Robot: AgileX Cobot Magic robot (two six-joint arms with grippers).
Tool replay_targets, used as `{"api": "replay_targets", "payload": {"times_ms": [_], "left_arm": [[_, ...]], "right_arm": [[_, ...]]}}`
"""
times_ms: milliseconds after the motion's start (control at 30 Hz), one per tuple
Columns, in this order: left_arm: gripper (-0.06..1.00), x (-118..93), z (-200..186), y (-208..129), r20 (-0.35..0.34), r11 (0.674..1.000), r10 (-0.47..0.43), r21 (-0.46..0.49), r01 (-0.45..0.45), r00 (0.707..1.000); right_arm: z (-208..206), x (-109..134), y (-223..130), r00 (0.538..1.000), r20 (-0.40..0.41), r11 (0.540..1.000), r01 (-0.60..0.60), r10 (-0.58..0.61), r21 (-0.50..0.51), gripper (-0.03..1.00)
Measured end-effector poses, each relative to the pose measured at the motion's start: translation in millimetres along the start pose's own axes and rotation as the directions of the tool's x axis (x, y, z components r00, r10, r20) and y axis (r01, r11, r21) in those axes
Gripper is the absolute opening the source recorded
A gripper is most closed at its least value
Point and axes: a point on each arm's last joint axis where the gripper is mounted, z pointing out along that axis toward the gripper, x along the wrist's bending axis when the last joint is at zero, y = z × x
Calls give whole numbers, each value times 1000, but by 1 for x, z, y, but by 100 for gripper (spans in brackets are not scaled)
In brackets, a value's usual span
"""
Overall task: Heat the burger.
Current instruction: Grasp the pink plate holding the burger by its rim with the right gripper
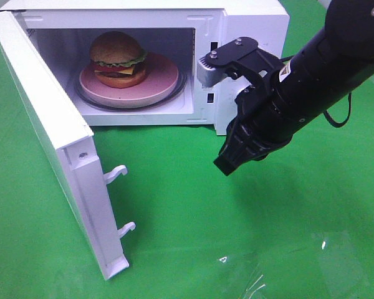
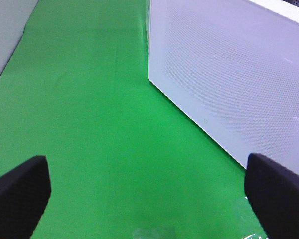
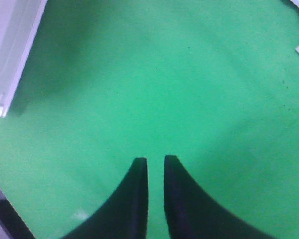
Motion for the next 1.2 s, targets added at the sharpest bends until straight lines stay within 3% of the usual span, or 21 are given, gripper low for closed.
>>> {"api": "replay_targets", "payload": {"times_ms": [67,100,133,167,200,233,300,400,433,467,500,600,667,700,733,833,900,933,967,1067,1200], "left_arm": [[98,0,0,0,0,1000,0,0,0,1000],[98,0,0,0,0,1000,0,0,0,1000],[98,0,0,0,0,1000,0,0,0,1000],[98,0,0,0,0,1000,0,0,0,1000],[98,0,0,0,0,1000,0,0,0,1000],[98,0,0,0,0,1000,0,0,0,1000],[98,0,0,0,0,1000,0,0,0,1000],[98,0,0,0,0,1000,0,0,0,1000],[98,0,0,0,0,1000,0,0,0,1000],[98,0,0,0,0,1000,0,0,0,1000],[98,0,0,0,0,1000,0,0,0,1000],[98,0,0,0,0,1000,0,0,0,1000],[98,0,0,0,0,1000,0,0,0,1000],[98,0,0,0,0,1000,0,0,0,1000],[98,0,0,0,0,1000,0,0,0,1000],[98,0,0,0,0,1000,0,0,0,1000],[98,0,0,0,0,1000,0,0,0,1000],[98,0,0,0,0,1000,0,0,0,1000],[98,0,0,0,0,1000,0,0,0,1000],[98,0,0,0,0,1000,0,0,0,1000],[98,0,0,0,0,1000,0,0,0,1000]], "right_arm": [[-3,-1,2,984,-1,984,176,-176,13,12],[-3,-1,2,984,-1,984,176,-176,13,12],[-5,-2,4,959,5,959,285,-285,11,13],[-5,-2,4,959,5,959,285,-285,11,13],[-8,-3,7,919,15,920,393,-393,10,13],[-8,-3,7,919,15,920,393,-393,10,13],[-9,-4,10,808,28,809,588,-588,5,14],[-9,-4,10,782,31,783,623,-622,5,15],[-9,-5,11,719,41,720,694,-693,6,16],[-9,-5,11,719,41,720,694,-693,6,16],[-9,-6,12,671,56,673,740,-739,11,17],[-10,-7,13,636,79,639,769,-768,17,18],[-10,-9,19,560,149,571,820,-815,40,28],[-10,-9,19,560,149,571,820,-815,40,28],[-10,-6,23,525,191,541,840,-830,43,37],[-10,-5,26,509,212,528,848,-834,45,42],[-11,1,33,463,275,493,869,-843,48,62],[-11,1,33,463,275,493,869,-843,48,62],[-11,3,36,454,297,488,871,-840,48,70],[-12,3,38,453,307,490,870,-837,51,73],[-11,-2,57,481,351,526,850,-803,38,80]]}}
